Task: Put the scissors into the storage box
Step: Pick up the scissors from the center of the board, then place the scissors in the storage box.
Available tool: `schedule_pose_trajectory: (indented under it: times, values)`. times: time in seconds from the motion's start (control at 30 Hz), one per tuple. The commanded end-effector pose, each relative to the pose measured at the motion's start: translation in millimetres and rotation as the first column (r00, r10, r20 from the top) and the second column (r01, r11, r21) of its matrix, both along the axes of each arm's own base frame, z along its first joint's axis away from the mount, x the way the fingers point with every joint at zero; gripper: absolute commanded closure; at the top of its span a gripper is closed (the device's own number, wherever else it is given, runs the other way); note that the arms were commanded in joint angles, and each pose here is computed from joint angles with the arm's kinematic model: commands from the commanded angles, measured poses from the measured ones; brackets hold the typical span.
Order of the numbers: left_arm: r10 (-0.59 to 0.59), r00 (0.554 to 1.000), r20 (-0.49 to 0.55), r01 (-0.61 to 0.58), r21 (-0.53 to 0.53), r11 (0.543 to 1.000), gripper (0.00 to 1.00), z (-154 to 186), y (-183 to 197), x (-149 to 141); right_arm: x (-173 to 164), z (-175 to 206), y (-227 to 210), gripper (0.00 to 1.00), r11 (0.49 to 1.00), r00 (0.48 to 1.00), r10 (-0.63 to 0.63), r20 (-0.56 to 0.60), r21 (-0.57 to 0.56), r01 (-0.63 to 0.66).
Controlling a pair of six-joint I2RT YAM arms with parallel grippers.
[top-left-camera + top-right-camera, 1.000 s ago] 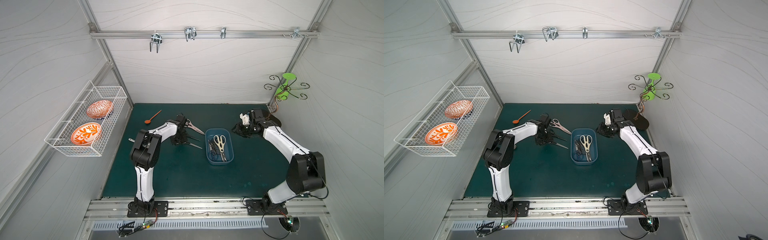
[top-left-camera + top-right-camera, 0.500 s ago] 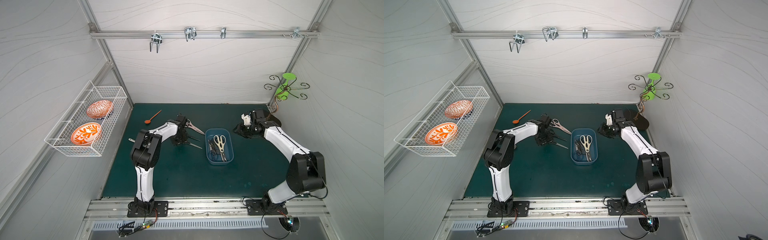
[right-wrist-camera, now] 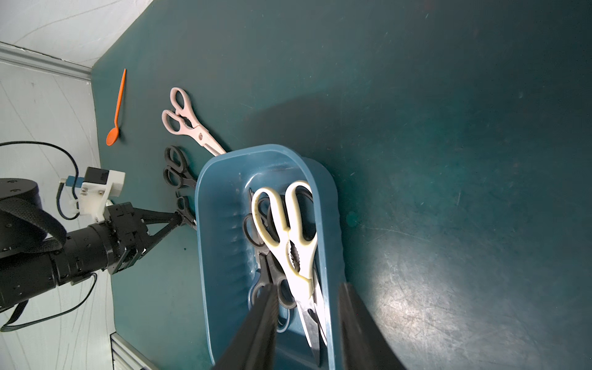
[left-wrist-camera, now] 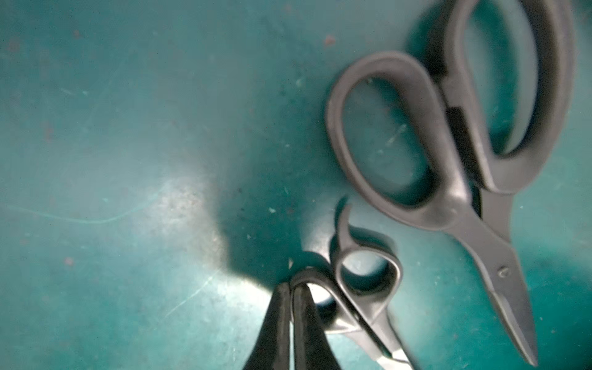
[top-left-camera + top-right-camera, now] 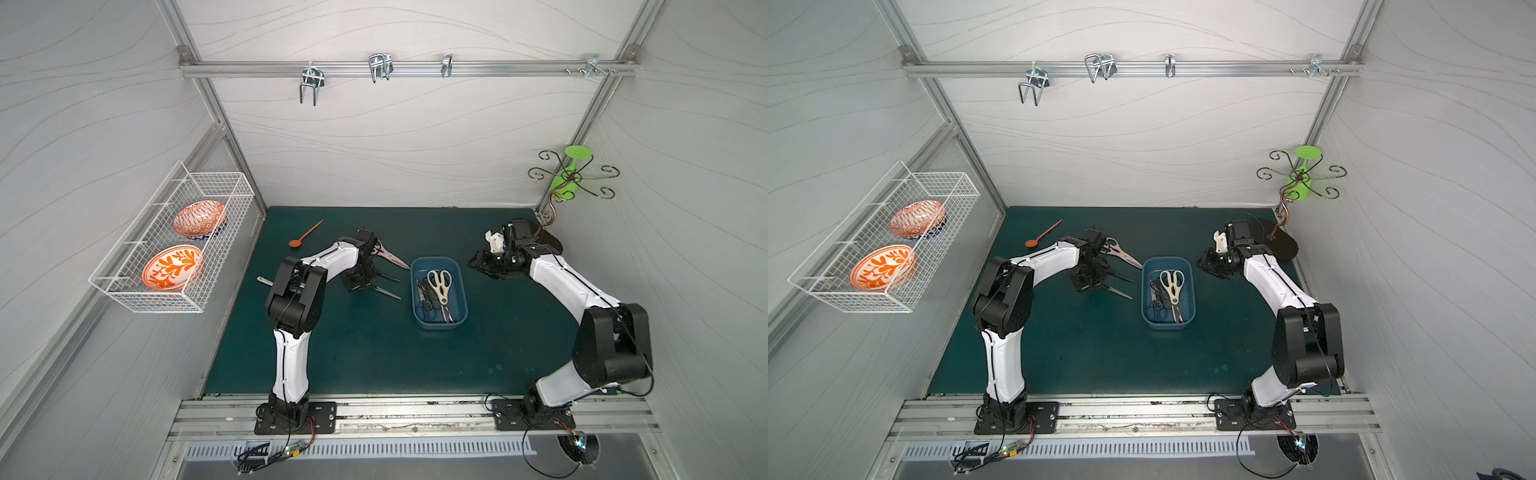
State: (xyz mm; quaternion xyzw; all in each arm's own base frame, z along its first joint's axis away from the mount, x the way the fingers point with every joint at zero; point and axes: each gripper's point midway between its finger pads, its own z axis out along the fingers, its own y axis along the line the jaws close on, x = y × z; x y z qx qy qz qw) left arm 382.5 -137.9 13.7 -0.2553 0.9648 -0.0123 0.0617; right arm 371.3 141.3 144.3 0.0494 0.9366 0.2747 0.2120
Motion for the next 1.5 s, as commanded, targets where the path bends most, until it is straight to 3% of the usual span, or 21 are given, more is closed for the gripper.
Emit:
schedule_pose_trajectory:
  times: [0.0,0.37,0.6,0.87,1.0,1.2,1.47]
  values:
    - [-0.028,0.991,-0.134,0.029,0.007,1.0,1.0,-33,0,-30,0,11,0,0.64,1.0,0.999,-0.001,0.032,0.021,0.001]
    - [-0.137,0.991,-0.015,0.135,-0.056,0.989,1.0,21,-10,-20,-4,23,19,0.65,0.997,0.997,0.052,0.052,0.045,-0.055]
    - [-0.172,0.984,0.047,0.176,-0.095,0.98,1.0,49,-16,-21,-22,38,93,0.66,0.958,0.966,0.249,0.067,0.133,-0.256]
    - [-0.247,0.964,0.103,0.258,-0.113,0.96,1.0,68,-31,-24,-41,52,168,0.66,0.865,0.908,0.416,0.061,0.28,-0.415]
    - [-0.309,0.939,0.153,0.329,-0.133,0.935,1.0,87,-55,-22,-31,50,158,0.66,0.891,0.926,0.374,0.057,0.254,-0.376]
    - [-0.398,0.89,0.223,0.429,-0.111,0.896,1.0,116,-98,-14,-4,41,90,0.66,0.96,0.988,0.157,0.012,0.231,-0.155]
    - [-0.507,0.824,0.252,0.54,-0.082,0.837,1.0,123,-148,-5,3,38,16,0.66,0.984,0.999,-0.025,0.022,0.179,0.02]
